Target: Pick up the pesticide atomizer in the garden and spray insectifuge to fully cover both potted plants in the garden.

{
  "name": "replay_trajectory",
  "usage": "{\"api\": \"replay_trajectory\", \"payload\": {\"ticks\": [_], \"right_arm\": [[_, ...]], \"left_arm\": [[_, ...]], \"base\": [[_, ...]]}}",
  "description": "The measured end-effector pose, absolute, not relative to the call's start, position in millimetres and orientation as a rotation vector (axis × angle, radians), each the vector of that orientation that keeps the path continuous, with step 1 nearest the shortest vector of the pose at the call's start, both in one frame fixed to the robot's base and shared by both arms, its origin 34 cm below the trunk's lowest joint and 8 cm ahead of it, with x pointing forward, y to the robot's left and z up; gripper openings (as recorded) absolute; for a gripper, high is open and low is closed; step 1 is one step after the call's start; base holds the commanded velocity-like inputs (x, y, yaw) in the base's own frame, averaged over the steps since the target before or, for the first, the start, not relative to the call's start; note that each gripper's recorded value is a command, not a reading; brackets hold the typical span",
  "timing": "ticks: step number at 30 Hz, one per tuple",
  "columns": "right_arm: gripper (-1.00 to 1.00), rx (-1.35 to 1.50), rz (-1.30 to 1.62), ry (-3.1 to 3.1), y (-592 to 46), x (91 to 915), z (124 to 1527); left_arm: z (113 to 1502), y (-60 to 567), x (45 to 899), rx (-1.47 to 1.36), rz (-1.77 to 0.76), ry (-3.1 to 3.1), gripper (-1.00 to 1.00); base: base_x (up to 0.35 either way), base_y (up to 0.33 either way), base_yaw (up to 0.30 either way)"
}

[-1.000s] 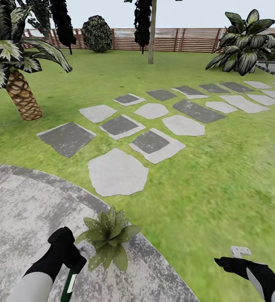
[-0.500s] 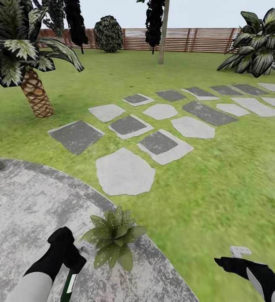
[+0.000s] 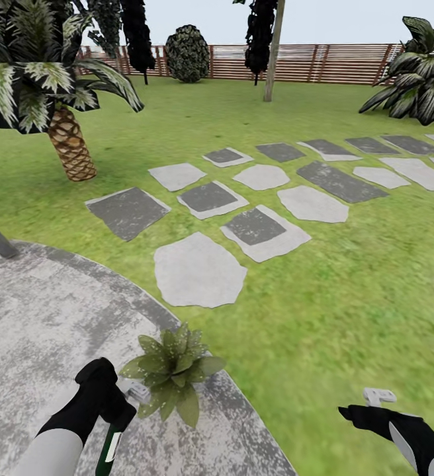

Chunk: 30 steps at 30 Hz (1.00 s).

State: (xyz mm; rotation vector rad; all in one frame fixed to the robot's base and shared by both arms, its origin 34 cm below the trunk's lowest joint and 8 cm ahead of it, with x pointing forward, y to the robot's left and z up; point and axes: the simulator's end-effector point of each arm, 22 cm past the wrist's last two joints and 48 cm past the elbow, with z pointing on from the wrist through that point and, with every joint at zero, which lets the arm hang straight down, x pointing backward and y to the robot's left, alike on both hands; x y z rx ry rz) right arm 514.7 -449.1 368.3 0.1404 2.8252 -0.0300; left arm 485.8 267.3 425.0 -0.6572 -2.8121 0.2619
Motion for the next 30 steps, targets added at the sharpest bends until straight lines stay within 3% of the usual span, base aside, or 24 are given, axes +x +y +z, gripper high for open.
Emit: {"api": "replay_trajectory", "payload": {"ticks": [10, 21, 30], "right_arm": [[1.0, 0.14, -0.03, 2.824, -449.0, 515.2, 368.5], [1.0, 0.14, -0.03, 2.825, -449.0, 514.7, 368.3], [1.0, 0.14, -0.03, 2.825, -449.0, 514.9, 368.4]], "left_arm": [[425.1, 267.4, 485.8, -0.657, 0.262, -2.812, -1.0], [425.1, 268.1, 485.7, -0.653, 0.262, -2.813, -1.0], [425.1, 268.8, 485.6, -0.651, 0.262, -2.814, -1.0]], "base": [[0.0, -0.318, 0.212], [0.008, -0.053, 0.146], [0.077, -0.253, 0.179]]}}
